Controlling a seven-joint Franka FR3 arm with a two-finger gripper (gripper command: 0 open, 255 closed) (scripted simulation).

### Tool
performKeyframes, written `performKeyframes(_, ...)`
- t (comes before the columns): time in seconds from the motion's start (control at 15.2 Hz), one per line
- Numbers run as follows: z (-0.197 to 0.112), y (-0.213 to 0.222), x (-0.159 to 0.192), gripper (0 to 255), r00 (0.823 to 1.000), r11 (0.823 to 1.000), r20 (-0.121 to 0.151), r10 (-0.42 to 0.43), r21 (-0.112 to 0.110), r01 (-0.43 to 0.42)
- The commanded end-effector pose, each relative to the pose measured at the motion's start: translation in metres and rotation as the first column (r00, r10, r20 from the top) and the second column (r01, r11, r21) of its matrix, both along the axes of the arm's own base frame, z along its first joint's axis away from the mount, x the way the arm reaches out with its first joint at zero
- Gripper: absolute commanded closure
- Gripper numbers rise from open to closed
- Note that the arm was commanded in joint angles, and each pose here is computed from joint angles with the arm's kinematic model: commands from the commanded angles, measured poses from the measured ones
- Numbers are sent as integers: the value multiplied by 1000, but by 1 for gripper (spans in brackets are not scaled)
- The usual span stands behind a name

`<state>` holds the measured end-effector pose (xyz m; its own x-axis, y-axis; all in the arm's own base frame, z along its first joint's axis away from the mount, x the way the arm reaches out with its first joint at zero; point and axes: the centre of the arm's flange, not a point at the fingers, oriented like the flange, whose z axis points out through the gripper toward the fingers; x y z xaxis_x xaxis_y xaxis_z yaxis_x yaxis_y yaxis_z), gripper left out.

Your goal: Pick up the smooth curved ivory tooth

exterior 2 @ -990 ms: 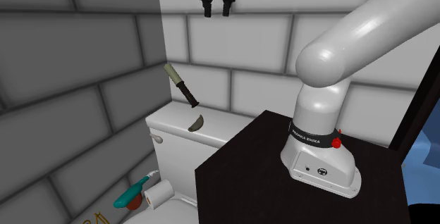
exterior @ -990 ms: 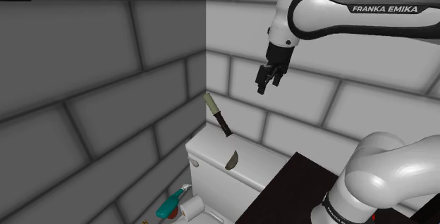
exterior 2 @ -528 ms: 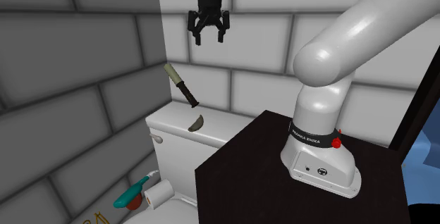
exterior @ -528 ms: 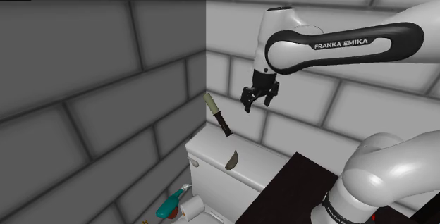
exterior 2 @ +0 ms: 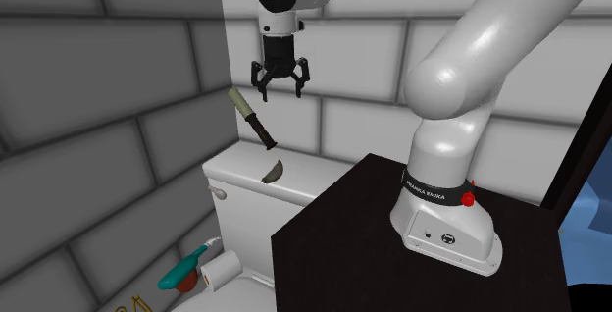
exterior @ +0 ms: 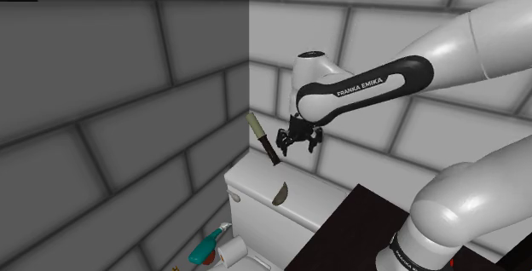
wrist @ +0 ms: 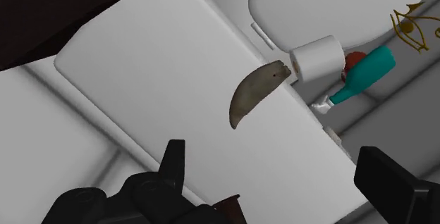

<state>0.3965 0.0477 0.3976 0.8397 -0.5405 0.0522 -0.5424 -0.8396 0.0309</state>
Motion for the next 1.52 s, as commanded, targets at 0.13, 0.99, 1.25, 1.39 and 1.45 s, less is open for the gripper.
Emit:
performKeyframes(0.13,-51,1,15,0,988,988,-14,-155,3,155)
performKeyframes(0.99,-216,-10,64,0,801,803,-62,-596,-6,596)
performKeyframes(1.25,-237,-10,64,0,801,803,-62,-596,-6,596)
performKeyframes(1.39,-248,-10,64,0,801,803,-62,-596,-6,596)
performKeyframes(1.45,-253,-10,64,0,801,803,-62,-596,-6,596)
